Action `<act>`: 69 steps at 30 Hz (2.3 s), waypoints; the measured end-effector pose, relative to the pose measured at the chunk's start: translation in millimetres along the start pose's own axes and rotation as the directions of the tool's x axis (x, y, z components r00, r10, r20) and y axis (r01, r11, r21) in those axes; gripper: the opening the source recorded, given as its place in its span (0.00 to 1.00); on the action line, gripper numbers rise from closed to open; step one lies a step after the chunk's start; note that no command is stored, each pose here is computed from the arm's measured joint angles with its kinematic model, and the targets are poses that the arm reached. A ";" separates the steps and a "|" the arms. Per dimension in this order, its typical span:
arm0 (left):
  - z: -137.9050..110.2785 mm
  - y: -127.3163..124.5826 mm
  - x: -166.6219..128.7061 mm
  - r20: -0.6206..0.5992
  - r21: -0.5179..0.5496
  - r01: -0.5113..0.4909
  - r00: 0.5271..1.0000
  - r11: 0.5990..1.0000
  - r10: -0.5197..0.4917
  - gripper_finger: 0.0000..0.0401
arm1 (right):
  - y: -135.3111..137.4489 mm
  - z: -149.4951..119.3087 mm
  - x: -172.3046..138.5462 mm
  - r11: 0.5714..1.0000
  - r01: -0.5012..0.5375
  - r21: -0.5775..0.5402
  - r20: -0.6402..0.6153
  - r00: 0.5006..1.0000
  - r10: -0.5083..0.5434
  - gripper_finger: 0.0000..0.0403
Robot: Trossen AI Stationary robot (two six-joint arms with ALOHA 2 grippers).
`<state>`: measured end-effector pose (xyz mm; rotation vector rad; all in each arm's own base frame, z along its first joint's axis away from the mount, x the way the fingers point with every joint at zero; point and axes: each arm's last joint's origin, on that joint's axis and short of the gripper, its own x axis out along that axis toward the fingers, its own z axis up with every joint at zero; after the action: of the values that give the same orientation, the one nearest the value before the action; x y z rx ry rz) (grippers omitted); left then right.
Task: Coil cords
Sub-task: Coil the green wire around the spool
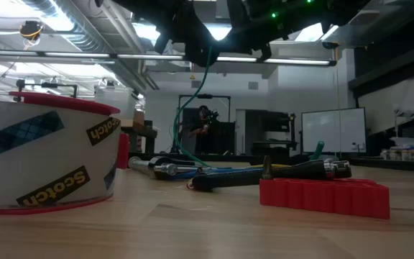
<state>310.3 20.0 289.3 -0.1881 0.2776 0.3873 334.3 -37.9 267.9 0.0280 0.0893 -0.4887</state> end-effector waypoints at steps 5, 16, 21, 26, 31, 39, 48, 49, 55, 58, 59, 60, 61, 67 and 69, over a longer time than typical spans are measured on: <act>0.0 -0.3 -0.1 0.001 0.005 -0.001 1.000 1.000 0.001 0.00 | 0.0 6.8 -0.8 1.000 -0.004 0.024 0.059 0.998 0.003 0.00; -0.8 -0.7 -0.3 -0.009 0.104 -0.007 1.000 0.995 0.008 0.04 | -0.8 15.9 -4.8 0.999 -0.020 0.035 0.109 0.994 0.016 0.00; -8.4 -2.3 0.1 -0.069 0.180 0.015 0.998 0.984 -0.003 0.13 | -0.7 20.9 -6.0 0.998 -0.051 0.046 0.142 0.989 0.044 0.00; -13.2 -2.5 -1.3 -0.115 0.204 0.012 0.993 0.979 0.011 0.25 | -0.8 22.1 -6.6 0.997 -0.055 0.047 0.148 0.988 0.048 0.00; -18.1 -2.2 -2.4 -0.161 0.089 -0.011 0.987 0.996 0.025 0.31 | -3.1 30.7 -13.1 0.998 -0.057 0.040 0.170 0.984 0.049 0.00; -17.3 -3.0 -2.6 -0.151 0.042 -0.018 0.988 0.999 0.024 0.27 | -8.8 50.6 -28.5 0.998 -0.059 0.035 0.235 0.971 0.049 0.00; -25.7 -16.8 20.3 -0.073 0.017 0.020 0.997 1.000 -0.019 0.27 | -12.1 65.0 -40.6 0.996 -0.092 0.021 0.294 0.952 0.081 0.00; -26.9 -19.6 24.8 -0.050 0.021 0.030 0.998 0.999 -0.029 0.27 | -12.6 66.4 -42.1 0.996 -0.092 0.018 0.296 0.952 0.082 0.00; -33.1 -29.8 46.2 0.069 0.054 0.078 0.994 0.995 -0.082 0.27 | -17.0 76.8 -57.3 0.990 -0.142 -0.024 0.290 0.946 0.143 0.00; -36.5 -33.3 54.1 0.097 0.051 0.157 0.982 0.986 -0.162 0.27 | -18.4 80.6 -67.3 0.974 -0.222 -0.053 0.263 0.937 0.228 0.00; -37.7 -34.8 56.4 0.106 0.059 0.187 0.976 0.981 -0.192 0.27 | -18.7 81.5 -70.4 0.966 -0.251 -0.059 0.253 0.933 0.257 0.00; -38.2 -36.9 59.0 0.127 0.074 0.220 0.965 0.973 -0.228 0.27 | -18.9 81.6 -73.2 0.958 -0.279 -0.062 0.237 0.928 0.286 0.00; -38.2 -38.8 61.1 0.153 0.085 0.255 0.952 0.963 -0.266 0.27 | -19.3 82.1 -76.2 0.949 -0.309 -0.056 0.224 0.923 0.313 0.00; -46.7 -48.1 72.0 0.215 0.144 0.395 0.883 0.907 -0.418 0.27 | -19.6 78.2 -83.3 0.917 -0.397 -0.046 0.142 0.906 0.400 0.00; -54.2 -50.1 76.7 0.201 0.135 0.422 0.874 0.896 -0.442 0.27 | -19.3 79.0 -83.8 0.908 -0.415 -0.049 0.147 0.897 0.418 0.00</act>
<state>385.9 -11.7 221.3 -0.1132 0.0205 -0.0528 257.8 -19.6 354.1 -0.0073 -0.0660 -0.0577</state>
